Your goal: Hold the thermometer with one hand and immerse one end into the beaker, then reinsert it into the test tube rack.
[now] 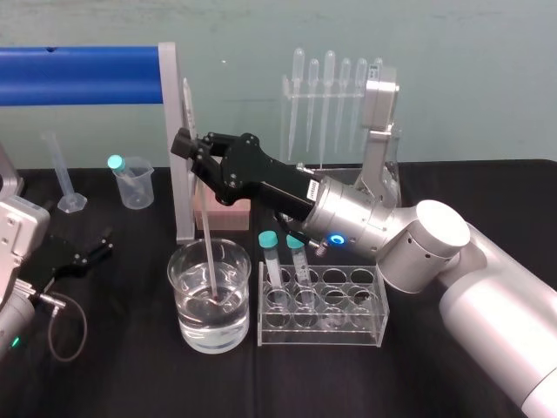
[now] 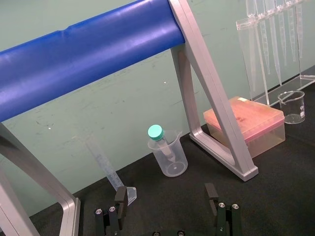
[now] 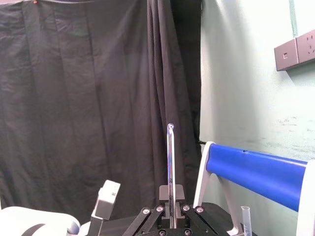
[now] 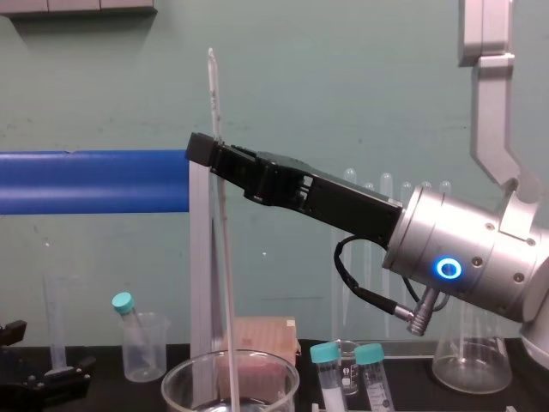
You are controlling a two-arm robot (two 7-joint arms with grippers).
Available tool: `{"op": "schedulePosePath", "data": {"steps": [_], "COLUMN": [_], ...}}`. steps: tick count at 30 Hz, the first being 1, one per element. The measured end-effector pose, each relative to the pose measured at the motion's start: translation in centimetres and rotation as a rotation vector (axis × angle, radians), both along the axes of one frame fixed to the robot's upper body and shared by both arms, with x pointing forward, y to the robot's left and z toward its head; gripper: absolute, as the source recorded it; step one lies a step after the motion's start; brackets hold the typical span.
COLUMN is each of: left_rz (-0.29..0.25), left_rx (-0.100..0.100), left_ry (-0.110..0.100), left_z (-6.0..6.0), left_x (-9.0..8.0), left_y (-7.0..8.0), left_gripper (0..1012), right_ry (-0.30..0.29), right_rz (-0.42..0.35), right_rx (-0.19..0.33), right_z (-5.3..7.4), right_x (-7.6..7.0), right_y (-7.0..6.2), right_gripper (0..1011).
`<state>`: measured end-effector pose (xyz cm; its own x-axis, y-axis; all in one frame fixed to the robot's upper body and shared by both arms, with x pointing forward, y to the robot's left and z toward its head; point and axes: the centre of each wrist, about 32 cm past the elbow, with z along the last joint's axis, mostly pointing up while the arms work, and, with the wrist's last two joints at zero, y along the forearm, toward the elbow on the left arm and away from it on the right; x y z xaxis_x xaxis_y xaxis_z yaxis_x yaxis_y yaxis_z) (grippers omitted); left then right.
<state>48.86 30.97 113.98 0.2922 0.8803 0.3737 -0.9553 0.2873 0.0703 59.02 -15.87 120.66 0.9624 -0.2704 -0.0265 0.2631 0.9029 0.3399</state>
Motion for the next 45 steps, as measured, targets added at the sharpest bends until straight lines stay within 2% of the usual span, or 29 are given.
{"op": "schedulePosePath", "data": {"steps": [13,45], "left_rz": [0.000,0.000], "left_rx": [0.000,0.000], "left_ry": [0.000,0.000], "left_z": [0.00,0.00], "left_x": [0.00,0.00], "left_y": [0.00,0.00], "left_gripper": [1008,1008], "right_ry": [-0.003,-0.003], "right_rz": [-0.015,-0.014], "right_rx": [-0.008,-0.007], "right_z": [-0.71,-0.63], "right_x": [-0.01,0.01], "right_y": [-0.16,-0.16], "right_gripper": [56,56]}}
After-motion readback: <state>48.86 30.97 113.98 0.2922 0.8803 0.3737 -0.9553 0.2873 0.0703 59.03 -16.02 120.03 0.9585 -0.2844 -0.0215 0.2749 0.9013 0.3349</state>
